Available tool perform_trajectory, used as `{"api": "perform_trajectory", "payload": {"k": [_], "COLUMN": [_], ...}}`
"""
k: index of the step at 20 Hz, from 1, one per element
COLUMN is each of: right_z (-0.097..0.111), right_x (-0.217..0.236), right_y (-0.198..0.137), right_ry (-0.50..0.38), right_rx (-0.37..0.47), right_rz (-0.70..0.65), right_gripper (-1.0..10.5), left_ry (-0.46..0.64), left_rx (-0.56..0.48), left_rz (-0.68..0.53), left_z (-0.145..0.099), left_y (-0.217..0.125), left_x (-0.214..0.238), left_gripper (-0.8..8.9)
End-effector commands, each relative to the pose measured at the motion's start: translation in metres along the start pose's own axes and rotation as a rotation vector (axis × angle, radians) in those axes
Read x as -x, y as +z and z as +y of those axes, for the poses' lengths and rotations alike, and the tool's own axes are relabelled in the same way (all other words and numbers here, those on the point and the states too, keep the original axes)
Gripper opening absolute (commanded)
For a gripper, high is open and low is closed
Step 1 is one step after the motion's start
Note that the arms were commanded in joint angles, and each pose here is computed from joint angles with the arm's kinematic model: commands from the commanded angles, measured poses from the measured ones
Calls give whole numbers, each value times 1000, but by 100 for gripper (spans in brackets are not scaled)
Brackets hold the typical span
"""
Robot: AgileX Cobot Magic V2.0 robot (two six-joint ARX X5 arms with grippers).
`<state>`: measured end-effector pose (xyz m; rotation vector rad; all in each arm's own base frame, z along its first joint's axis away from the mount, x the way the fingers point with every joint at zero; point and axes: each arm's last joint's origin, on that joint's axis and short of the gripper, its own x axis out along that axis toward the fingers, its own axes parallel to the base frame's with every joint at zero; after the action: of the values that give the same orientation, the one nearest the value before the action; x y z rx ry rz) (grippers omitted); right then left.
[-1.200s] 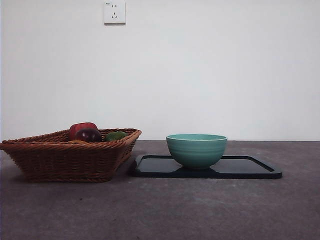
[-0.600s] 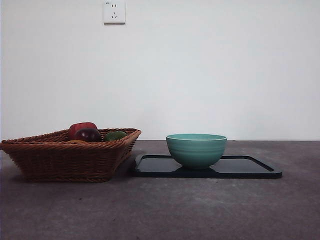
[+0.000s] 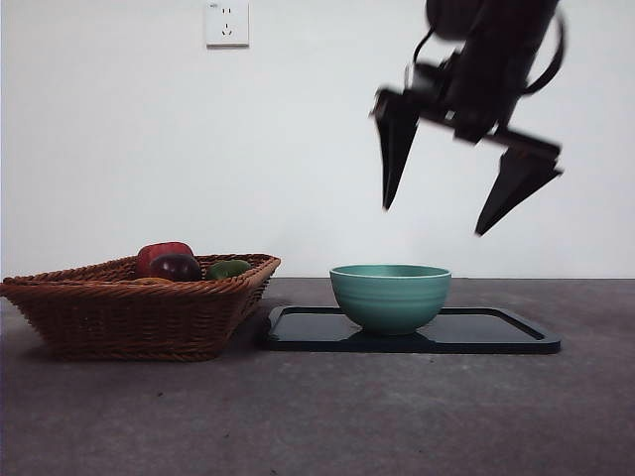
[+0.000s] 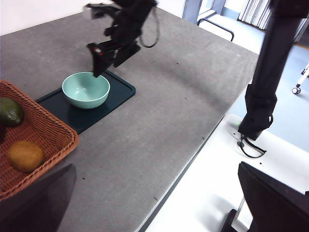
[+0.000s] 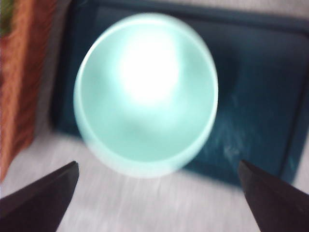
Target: Pick up the wifruite, put it on the bowl, pick up the plate, put it on desk
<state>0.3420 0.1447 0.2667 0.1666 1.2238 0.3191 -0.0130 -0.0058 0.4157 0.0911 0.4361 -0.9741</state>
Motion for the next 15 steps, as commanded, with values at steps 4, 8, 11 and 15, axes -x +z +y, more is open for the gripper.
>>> {"api": "perform_trajectory", "payload": {"k": [4,8,11,15], "right_z": [-8,-24,-30,-30], "right_x": [-46,-67,-79,-83], "right_y": [29,30,29,29], "right_ry": [-44,-88,-98,-98], "right_rx": [-45,-99,-109,-105], "right_rz": [48,94,123,126], "right_gripper": [542,510,349,99], "left_ry": [-10,-10,-10,-10], "left_rx": [-11,-11,-10,-11], "left_rz": [-15,-14,-14,-14], "left_z": [0,0,0,0], "left_y": [3,3,3,3], "left_x": [1,1,1,1], "left_gripper": [626,626,626,626]}}
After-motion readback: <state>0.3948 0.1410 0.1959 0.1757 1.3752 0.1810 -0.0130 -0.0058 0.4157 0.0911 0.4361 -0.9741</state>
